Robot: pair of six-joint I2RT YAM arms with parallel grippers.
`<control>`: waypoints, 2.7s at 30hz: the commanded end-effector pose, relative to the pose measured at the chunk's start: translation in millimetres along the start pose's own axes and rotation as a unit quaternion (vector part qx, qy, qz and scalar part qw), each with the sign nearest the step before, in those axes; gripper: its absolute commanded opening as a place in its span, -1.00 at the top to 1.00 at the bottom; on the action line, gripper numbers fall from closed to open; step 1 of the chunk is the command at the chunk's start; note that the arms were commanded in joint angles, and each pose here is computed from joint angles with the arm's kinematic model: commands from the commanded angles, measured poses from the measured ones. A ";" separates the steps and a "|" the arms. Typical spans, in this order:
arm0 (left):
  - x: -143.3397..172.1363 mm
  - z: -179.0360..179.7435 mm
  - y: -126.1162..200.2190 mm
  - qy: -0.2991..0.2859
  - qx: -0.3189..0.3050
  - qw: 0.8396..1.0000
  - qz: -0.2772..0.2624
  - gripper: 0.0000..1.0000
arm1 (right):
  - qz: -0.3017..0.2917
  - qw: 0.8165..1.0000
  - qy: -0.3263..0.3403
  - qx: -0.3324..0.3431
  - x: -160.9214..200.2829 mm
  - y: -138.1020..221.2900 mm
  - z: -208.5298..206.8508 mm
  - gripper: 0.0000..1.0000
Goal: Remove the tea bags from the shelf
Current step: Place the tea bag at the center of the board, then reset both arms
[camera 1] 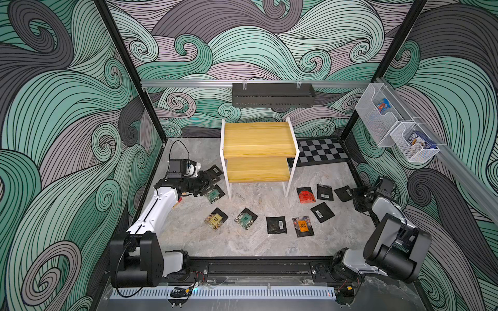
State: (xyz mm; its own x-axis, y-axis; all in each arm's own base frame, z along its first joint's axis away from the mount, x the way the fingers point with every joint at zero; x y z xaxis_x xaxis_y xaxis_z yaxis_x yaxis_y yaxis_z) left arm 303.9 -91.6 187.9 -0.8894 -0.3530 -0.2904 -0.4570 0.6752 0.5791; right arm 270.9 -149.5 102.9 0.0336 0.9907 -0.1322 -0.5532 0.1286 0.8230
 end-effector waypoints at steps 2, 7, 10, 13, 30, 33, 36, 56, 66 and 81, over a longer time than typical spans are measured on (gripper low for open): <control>-7.2 -9.9 6.2 -0.014 0.010 1.000 -0.010 -0.11 | 0.005 1.000 0.008 0.010 10.5 17.7 -6.1 -0.10; -5.8 -9.6 11.1 -0.021 -0.004 1.000 -0.015 -0.12 | 0.018 0.998 0.053 -0.008 36.5 36.4 4.3 -0.21; -4.0 -8.7 14.7 -0.025 -0.015 0.999 -0.018 -0.21 | 0.030 0.995 0.091 -0.022 57.9 47.9 11.8 -0.24; -2.4 -7.3 18.9 -0.028 -0.029 0.999 -0.023 -0.26 | 0.034 0.988 0.146 -0.046 84.4 61.5 23.1 -0.33; -23.0 -17.0 70.4 -0.105 -0.161 0.977 -0.091 -0.97 | 0.003 0.891 0.424 -0.162 154.4 140.9 110.1 -0.99; -40.0 -25.6 81.7 -0.127 -0.181 0.968 -0.122 -0.97 | -0.033 0.867 0.469 -0.168 156.1 148.3 128.6 -0.99; -59.6 -31.6 89.5 -0.150 -0.204 0.956 -0.146 -0.97 | -0.071 0.847 0.496 -0.178 154.0 152.0 145.2 -0.99; -96.0 75.0 32.5 -0.307 -0.361 0.854 -0.216 -0.97 | -0.238 0.749 0.592 -0.179 145.3 39.4 121.2 -0.99; -83.0 114.1 -10.0 -0.369 -0.328 0.826 -0.271 -0.96 | -0.239 0.739 0.584 -0.235 150.6 2.6 94.5 -0.99; -72.8 126.0 -23.0 -0.383 -0.303 0.818 -0.305 -0.97 | -0.211 0.720 0.602 -0.275 167.4 -25.4 87.9 -0.99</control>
State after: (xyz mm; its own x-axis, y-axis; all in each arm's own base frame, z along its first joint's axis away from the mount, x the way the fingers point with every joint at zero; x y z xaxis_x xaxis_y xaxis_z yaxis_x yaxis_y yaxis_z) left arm 372.8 3.9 90.1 -0.4064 0.1439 -0.9023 -0.9128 -0.0206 0.4078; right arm 361.7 12.6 96.1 -0.3268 0.0759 -0.9420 -0.9423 0.0502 0.3309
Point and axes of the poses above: each gripper's point midway between its finger pads, its own y axis back along the fingers, its own z axis along the line the jaws close on, x = y × z, the point moved 3 cm from there along y, back along the fingers, and after that the axes turned 10 degrees about -y, right-handed, at the moved point
